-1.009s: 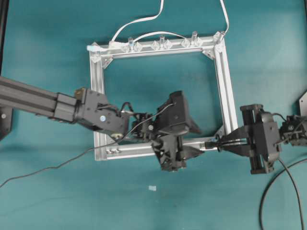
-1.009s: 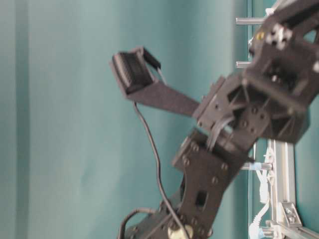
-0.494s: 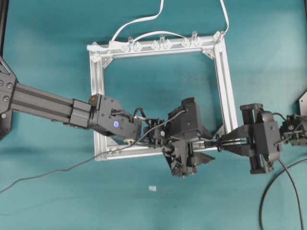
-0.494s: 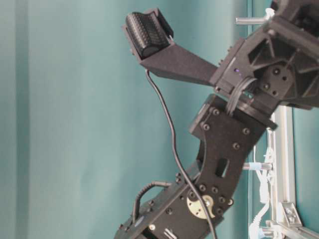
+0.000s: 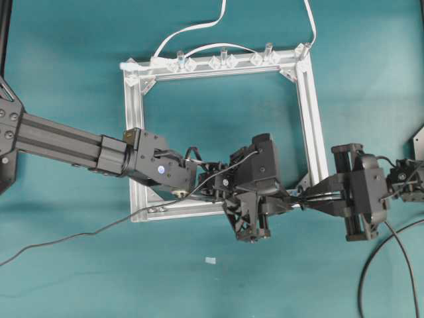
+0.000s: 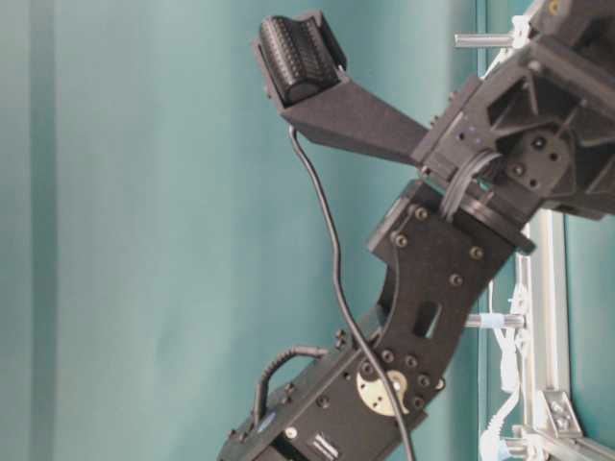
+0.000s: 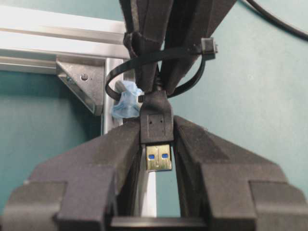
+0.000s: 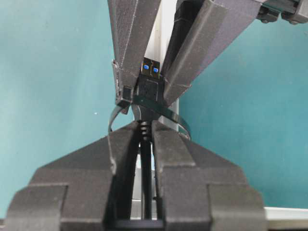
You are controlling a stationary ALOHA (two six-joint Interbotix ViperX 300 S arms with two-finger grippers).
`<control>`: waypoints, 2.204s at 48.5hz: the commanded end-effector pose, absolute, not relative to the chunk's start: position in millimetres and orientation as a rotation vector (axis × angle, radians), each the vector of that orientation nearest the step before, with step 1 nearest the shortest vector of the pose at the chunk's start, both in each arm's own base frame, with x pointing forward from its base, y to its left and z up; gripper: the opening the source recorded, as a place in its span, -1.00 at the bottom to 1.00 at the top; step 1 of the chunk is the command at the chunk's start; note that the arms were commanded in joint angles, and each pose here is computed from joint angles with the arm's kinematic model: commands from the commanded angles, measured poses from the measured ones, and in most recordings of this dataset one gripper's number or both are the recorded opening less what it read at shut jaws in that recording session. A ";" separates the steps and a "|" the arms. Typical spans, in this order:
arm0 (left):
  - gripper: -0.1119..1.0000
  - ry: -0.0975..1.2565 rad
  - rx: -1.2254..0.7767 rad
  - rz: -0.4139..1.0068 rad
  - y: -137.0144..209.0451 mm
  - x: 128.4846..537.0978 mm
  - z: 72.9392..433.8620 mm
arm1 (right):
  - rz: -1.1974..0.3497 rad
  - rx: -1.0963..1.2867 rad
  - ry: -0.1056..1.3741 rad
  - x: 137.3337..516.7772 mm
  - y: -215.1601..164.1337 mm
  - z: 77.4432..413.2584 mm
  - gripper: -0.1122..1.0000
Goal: Insert the wire through the string loop located on the right side.
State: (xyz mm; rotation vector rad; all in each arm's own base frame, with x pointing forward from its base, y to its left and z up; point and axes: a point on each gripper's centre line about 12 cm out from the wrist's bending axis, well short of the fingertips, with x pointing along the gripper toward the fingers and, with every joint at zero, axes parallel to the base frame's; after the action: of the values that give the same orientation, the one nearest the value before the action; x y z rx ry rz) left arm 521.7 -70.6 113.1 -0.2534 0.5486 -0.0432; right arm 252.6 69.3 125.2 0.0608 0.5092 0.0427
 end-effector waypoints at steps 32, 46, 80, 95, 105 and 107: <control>-0.44 0.484 -0.275 -0.052 -72.3 527.9 142.5 | 0.063 0.048 0.508 254.1 71.4 127.9 -0.60; -0.44 0.484 -0.273 -0.052 -72.3 527.9 142.5 | 0.061 0.055 0.525 251.9 70.3 125.5 -0.59; -0.44 0.480 -0.275 -0.054 -73.2 528.8 144.1 | 0.053 0.080 0.499 232.8 60.6 132.0 0.72; -0.44 0.486 -0.274 -0.055 -74.0 528.4 143.5 | 0.047 0.081 0.496 233.2 59.4 132.3 0.72; -0.44 0.488 -0.272 -0.055 -74.0 528.3 143.3 | 0.049 0.080 0.493 234.1 59.8 133.1 0.72; -0.44 0.488 -0.273 -0.053 -73.2 528.4 143.3 | 0.048 0.082 0.493 234.0 59.8 133.1 0.72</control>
State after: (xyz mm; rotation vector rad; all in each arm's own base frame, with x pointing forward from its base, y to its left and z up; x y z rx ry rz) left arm 522.0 -72.3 113.6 -0.2611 0.5555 -0.0432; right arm 230.6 59.3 127.6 0.0728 0.5177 0.0507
